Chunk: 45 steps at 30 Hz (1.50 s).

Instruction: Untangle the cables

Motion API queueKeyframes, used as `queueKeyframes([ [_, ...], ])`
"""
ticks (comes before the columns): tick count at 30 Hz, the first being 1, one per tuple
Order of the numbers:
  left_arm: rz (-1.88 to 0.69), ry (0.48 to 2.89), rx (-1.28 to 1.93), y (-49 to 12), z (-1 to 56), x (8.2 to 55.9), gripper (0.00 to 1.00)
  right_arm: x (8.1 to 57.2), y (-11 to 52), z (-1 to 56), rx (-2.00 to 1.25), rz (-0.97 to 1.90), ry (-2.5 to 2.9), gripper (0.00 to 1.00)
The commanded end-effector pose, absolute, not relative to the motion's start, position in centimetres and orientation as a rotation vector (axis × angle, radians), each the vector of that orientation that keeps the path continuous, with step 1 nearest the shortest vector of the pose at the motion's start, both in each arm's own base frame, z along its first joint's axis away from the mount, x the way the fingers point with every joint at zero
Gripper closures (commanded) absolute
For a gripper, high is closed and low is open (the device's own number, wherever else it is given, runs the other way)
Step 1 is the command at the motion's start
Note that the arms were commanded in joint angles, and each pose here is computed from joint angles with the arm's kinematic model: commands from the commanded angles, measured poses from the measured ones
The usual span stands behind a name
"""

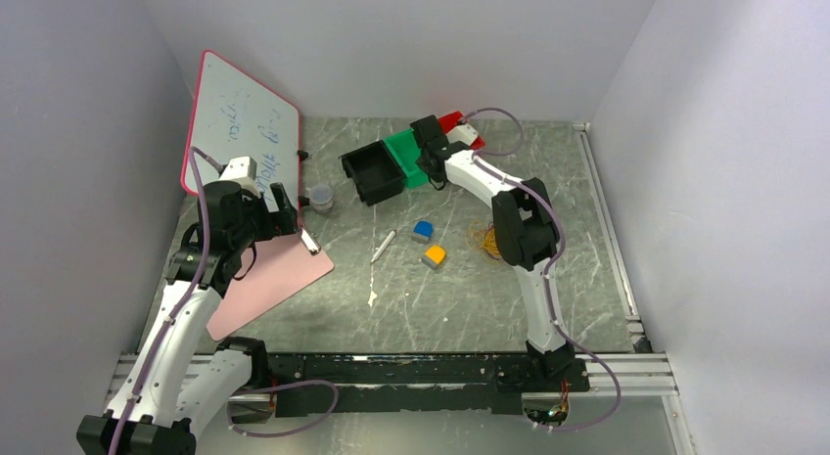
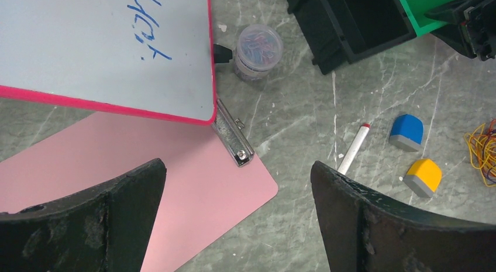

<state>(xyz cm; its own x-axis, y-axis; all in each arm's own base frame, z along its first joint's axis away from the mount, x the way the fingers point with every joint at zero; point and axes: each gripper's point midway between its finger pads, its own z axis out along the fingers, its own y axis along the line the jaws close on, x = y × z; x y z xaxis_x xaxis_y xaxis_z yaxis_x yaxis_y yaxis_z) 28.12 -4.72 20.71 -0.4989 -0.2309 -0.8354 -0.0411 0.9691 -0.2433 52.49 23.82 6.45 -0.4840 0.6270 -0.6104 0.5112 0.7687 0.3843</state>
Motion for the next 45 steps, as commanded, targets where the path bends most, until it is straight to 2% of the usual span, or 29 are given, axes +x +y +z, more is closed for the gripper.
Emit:
queueKeyframes([
  [1, -0.222, 2.079, -0.201, -4.6, 20.8, 28.2, 0.02, 52.6, 20.8, 6.8, 0.806, 0.151, 2.199, 0.67],
  [5, -0.222, 2.08, -0.203, -4.6, 20.8, 28.2, 0.02, 53.1, 19.8, 6.8, 0.755, 0.168, 2.213, 0.71],
  [19, -0.211, 2.081, -0.214, -4.4, 20.6, 28.2, 0.03, 57.1, 15.9, 6.5, 0.409, 0.134, 2.267, 0.71],
  [27, -0.204, 2.093, -0.219, -4.4, 20.4, 28.3, 0.03, 57.3, 14.8, 5.1, 0.215, 0.184, 2.382, 0.67],
  [31, -0.207, 2.096, -0.219, -4.5, 20.3, 28.3, 0.03, 57.0, 14.3, 4.9, 0.149, 0.162, 2.407, 0.59],
  [34, -0.205, 2.098, -0.219, -4.5, 20.2, 28.3, 0.03, 56.9, 14.1, 5.7, 0.15, 0.153, 2.402, 0.5],
  [37, -0.21, 2.1, -0.217, -4.5, 20.2, 28.4, 0.03, 56.8, 14.5, 6.8, 0.184, 0.193, 2.388, 0.45],
  [42, -0.205, 2.107, -0.221, -4.5, 20.0, 28.3, 0.03, 55.6, 14.4, 7.5, 0.363, 0.215, 2.397, 0.44],
  [45, -0.203, 2.106, -0.222, -4.4, 20.1, 28.3, 0.03, 54.6, 14.8, 7.3, 0.452, 0.242, 2.408, 0.47],
])
